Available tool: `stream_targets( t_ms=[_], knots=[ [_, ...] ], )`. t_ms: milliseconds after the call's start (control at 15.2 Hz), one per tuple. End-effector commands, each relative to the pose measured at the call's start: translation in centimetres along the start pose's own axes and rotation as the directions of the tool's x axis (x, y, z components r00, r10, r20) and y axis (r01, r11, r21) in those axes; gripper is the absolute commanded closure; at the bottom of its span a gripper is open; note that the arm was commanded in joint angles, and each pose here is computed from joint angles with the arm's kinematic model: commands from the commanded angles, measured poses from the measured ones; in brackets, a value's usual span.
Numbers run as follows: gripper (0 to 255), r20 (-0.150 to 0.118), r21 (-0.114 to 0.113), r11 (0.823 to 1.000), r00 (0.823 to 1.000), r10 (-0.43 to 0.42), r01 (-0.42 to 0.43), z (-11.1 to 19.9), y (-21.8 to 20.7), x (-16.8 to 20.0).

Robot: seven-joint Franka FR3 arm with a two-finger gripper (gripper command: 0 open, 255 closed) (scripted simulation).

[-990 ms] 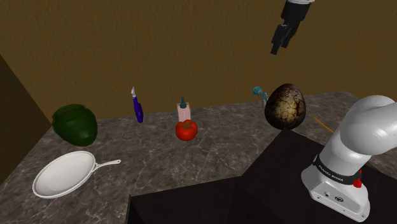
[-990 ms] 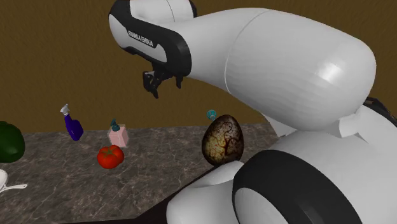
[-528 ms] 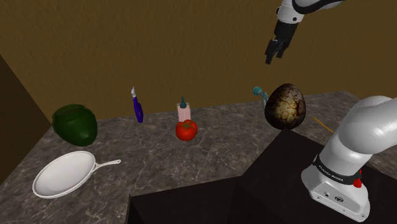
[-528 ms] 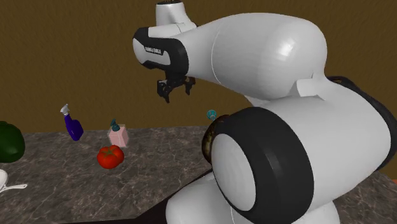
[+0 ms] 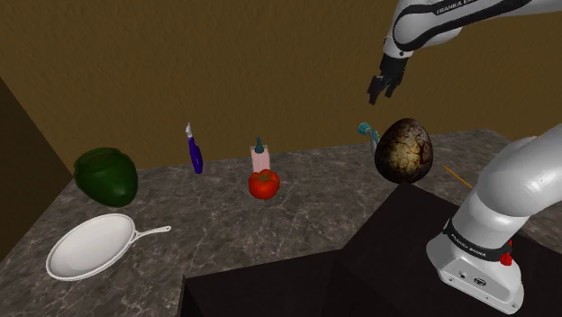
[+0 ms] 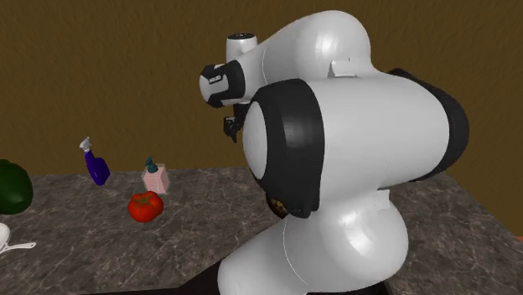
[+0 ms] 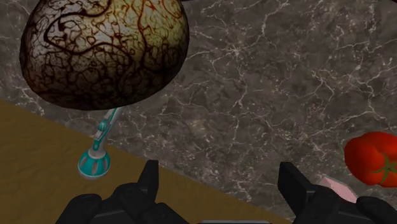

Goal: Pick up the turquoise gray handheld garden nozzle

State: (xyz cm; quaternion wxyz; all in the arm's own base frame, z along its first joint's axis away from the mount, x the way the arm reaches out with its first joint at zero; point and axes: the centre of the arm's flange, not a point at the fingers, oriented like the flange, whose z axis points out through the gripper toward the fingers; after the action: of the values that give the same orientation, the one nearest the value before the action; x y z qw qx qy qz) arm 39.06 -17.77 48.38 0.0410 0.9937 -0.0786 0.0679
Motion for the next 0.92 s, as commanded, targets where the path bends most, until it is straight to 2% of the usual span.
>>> stream_targets(
  t_ms=[0,858],
  knots=[
    [0,0.001,-0.002,1.000,1.000,0.024,-0.024,2.0,1.3,0.9],
    [0,0.018,-0.014,0.984,0.984,0.178,-0.178,15.5,11.0,5.2]
  ],
)
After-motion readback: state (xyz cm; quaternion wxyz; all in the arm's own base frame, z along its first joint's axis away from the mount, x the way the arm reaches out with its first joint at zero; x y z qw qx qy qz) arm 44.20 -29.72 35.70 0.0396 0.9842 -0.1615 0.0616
